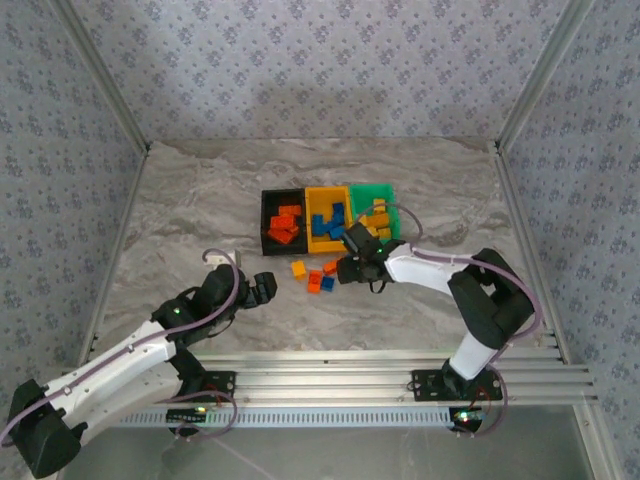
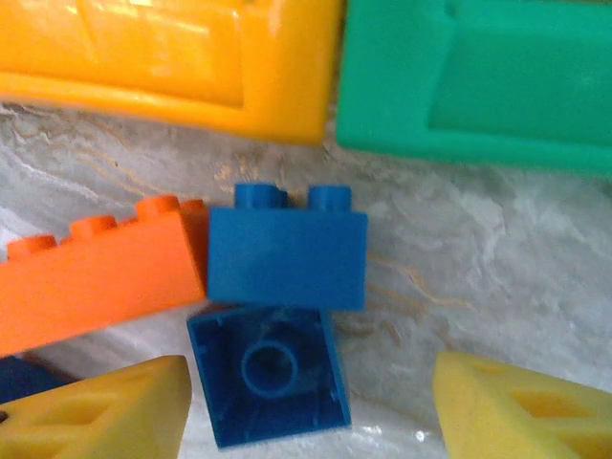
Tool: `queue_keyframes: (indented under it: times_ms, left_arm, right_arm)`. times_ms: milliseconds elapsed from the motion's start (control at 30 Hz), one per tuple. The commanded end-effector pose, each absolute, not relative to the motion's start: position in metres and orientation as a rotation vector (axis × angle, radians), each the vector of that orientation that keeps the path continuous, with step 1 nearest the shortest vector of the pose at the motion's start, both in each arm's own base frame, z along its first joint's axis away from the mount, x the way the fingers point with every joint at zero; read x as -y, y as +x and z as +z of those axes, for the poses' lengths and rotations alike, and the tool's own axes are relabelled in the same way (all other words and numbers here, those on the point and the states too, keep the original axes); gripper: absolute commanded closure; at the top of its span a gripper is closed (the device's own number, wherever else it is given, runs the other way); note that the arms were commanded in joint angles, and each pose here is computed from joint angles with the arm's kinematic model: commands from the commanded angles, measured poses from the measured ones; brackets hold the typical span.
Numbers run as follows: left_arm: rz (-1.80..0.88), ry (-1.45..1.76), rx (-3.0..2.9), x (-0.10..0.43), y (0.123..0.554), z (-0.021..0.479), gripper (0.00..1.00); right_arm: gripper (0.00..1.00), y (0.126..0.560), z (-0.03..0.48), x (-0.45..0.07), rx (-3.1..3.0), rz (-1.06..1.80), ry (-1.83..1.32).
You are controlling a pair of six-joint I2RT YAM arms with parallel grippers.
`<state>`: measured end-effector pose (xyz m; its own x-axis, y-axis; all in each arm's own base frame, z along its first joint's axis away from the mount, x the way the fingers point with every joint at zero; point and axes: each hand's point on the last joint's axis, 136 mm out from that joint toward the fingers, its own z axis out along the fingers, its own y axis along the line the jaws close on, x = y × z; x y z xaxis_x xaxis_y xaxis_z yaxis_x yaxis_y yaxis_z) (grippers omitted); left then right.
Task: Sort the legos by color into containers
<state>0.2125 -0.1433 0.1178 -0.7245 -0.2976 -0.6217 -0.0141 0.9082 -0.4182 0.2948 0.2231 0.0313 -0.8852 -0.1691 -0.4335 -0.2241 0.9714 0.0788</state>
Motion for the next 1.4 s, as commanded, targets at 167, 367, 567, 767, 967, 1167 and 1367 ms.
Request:
queue_keyframes:
  times_ms: [167, 367, 567, 767, 967, 1167, 1367]
  left_arm:
    - [-0.519, -0.267, -2.339, 0.142, 0.216, 0.116, 0.0]
    - [-0.517, -0.272, -2.338, 0.14, 0.216, 0.116, 0.01]
    - [-0.502, -0.287, -2.347, 0.138, 0.217, 0.112, 0.01]
    - [-0.494, -0.294, -2.348, 0.137, 0.217, 0.107, 0.01]
    - [-0.5, -0.312, -2.349, 0.137, 0.217, 0.106, 0.01]
    - [-0.503, -0.329, -2.364, 0.134, 0.214, 0.1, 0.01]
    - [-0.519, -0.336, -2.37, 0.136, 0.213, 0.098, 0.01]
  right_arm:
    - [0.46, 0.302, 0.021, -0.228, -2.691, 0.11, -0.394]
    - [0.62, 0.286, 0.026, -0.224, -2.694, 0.141, -0.386]
    - [0.67, 0.259, 0.053, -0.216, -2.666, 0.209, -0.371]
    - [0.67, 0.262, 0.118, -0.232, -2.544, 0.38, -0.369]
    - [0.67, 0.314, 0.165, -0.269, -2.449, 0.467, -0.349]
    - [0.64, 0.38, 0.155, -0.286, -2.467, 0.41, -0.225]
    - [0.62, 0.423, 0.129, -0.289, -2.512, 0.35, -0.124]
